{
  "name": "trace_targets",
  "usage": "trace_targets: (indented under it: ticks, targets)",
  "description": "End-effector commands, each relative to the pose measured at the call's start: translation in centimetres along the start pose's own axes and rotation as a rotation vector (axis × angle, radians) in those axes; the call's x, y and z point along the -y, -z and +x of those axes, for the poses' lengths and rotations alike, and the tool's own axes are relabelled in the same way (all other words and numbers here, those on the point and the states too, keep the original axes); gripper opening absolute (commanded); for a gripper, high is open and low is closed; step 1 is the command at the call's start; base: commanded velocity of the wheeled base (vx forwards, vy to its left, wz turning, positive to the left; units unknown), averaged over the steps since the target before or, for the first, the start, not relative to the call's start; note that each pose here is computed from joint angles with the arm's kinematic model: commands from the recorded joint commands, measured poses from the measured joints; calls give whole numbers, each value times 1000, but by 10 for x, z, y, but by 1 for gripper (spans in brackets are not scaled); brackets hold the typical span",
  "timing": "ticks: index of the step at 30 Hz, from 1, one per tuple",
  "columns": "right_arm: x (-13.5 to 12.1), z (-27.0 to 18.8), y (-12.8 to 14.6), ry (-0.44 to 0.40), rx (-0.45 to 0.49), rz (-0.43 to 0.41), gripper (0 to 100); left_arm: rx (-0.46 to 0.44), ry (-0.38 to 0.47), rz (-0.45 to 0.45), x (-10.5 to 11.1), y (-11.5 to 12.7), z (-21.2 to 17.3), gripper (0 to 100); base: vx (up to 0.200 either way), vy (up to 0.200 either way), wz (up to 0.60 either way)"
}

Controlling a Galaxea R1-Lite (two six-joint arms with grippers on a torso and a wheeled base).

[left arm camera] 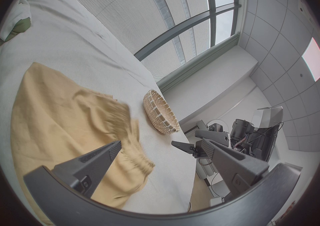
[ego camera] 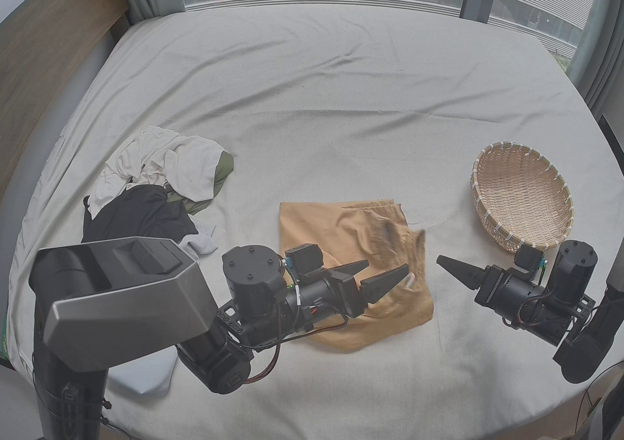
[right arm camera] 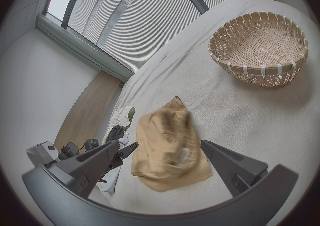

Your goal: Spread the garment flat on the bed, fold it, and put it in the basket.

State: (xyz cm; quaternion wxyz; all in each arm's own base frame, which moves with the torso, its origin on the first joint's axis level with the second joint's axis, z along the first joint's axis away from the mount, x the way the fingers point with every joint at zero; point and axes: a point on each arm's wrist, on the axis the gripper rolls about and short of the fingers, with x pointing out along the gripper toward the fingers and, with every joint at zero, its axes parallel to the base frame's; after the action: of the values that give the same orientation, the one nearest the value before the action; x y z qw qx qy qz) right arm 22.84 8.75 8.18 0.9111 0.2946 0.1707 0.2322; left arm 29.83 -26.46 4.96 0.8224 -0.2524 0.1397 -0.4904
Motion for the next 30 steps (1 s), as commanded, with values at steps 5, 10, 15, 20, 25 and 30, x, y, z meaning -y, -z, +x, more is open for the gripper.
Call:
trace_targets:
  ticks: [5, 10, 15, 20, 25, 30]
  targets:
    - [0, -1, 1, 0, -6, 0, 100, 36, -66, 3, -9, -9, -20, 100, 0, 0, 0]
    - [-9, 3, 7, -36, -29, -9, 100, 49, -96, 5, 1, -25, -47, 100, 0, 0, 0]
    - [-19, 6, 13, -77, -52, -20, 100, 49, -167, 77, 7, -38, -89, 100, 0, 0, 0]
    - [-24, 10, 12, -98, -44, -27, 100, 68, -240, 114, 7, -52, -129, 100, 0, 0, 0]
    - [-30, 13, 13, -124, -45, -31, 100, 76, -288, 105, 8, -57, -159, 100, 0, 0, 0]
    - [-30, 15, 17, -120, -60, -34, 100, 38, -309, 118, 8, -52, -182, 100, 0, 0, 0]
